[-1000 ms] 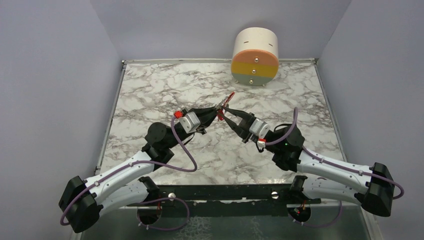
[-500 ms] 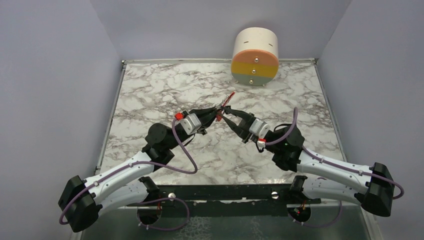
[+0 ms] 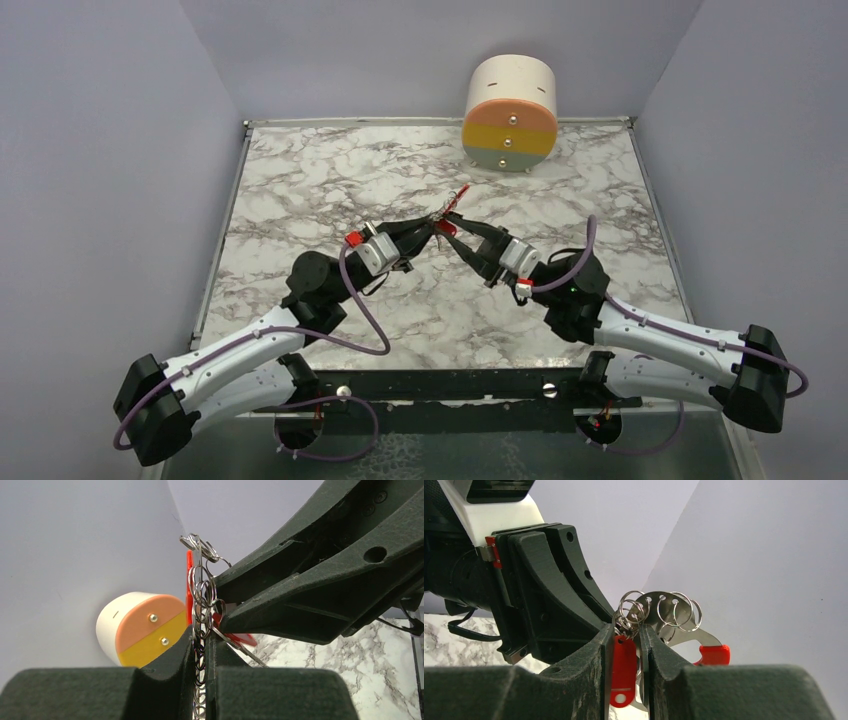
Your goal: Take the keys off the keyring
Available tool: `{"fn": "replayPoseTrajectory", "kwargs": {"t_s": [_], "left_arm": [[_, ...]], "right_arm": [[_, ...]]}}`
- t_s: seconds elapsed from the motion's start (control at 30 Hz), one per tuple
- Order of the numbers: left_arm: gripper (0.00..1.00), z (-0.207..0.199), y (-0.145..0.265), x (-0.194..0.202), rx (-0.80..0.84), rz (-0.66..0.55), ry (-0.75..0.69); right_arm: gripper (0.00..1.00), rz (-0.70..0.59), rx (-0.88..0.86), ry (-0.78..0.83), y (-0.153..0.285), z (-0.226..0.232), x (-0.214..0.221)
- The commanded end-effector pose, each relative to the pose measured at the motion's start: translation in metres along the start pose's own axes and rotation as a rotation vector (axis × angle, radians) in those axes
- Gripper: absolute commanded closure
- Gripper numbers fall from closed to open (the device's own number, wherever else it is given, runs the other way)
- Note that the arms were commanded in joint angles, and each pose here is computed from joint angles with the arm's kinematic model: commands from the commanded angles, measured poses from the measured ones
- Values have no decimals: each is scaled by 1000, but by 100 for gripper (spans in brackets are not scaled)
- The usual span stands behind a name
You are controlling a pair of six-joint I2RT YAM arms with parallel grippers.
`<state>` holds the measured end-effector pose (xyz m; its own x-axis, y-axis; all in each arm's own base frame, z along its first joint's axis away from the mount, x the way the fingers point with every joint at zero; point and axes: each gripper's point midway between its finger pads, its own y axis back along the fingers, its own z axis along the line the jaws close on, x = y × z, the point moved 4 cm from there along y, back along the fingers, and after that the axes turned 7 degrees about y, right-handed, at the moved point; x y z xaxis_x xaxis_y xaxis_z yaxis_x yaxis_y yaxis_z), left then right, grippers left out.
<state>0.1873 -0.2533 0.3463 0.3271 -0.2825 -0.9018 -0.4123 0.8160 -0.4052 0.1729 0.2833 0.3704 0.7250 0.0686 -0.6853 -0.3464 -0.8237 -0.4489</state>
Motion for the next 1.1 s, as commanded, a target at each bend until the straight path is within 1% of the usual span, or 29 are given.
{"fn": "replayPoseTrajectory", "kwargs": {"t_s": [0.0,0.43,0.47,0.67,0.7,0.87,1.07], "left_arm": [[100,-5,2,-22,13,-88,-23],[100,-9,4,-26,20,-104,-28],[100,-10,4,-27,22,-108,-27],[100,-11,2,-26,23,-109,-32],[100,-11,2,-27,23,-109,-33],[100,-8,3,-27,6,-109,-49],[100,-1,4,-20,-38,-72,-74]], "right_arm": [[75,11,21,-8,3,0,2],[74,13,39,-14,9,-3,1],[76,11,36,-16,9,-2,1],[97,11,30,-11,6,-2,1],[98,13,33,-7,6,-2,2],[98,19,46,10,7,-5,1],[98,2,73,42,14,-13,-6]]}}
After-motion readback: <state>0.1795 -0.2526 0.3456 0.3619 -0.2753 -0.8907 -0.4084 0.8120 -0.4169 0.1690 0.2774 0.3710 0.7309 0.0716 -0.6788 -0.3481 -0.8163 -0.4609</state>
